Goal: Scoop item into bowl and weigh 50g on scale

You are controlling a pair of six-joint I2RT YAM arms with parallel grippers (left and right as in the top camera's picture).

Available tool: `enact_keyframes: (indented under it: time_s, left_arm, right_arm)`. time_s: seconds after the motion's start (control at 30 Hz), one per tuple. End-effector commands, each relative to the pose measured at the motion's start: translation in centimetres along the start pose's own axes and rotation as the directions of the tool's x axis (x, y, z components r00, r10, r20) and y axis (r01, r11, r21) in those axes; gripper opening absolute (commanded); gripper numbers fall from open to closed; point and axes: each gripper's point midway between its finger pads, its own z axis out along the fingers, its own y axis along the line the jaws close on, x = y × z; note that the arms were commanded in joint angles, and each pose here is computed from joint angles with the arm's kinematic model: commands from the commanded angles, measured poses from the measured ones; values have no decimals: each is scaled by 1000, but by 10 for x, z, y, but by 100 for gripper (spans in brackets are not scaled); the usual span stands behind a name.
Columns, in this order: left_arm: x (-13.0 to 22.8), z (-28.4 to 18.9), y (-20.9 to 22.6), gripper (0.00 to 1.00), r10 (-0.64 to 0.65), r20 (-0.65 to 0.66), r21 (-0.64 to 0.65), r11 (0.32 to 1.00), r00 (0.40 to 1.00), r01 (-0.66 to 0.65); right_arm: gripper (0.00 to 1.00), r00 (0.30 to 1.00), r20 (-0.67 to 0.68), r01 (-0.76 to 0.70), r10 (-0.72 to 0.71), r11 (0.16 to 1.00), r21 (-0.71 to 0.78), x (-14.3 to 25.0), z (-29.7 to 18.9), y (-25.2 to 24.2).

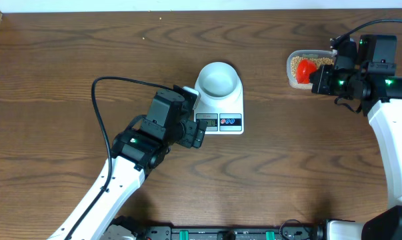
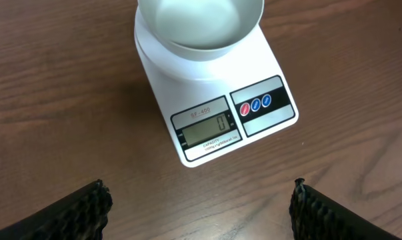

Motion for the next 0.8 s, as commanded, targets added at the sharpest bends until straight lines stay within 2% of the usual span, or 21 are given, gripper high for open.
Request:
enact_keyframes:
  time_s: [0.0,0.77]
  left_arm:
    - [0,-2,2,88,-15,2,-7,1000,1000,15]
    - [0,-2,-4,88,9,0,26,1000,1000,-9]
  right_arm:
    - [1,999,33,22,-22,1000,1,-9,-10,2]
    - [1,999,33,22,-22,1000,1,-9,-10,2]
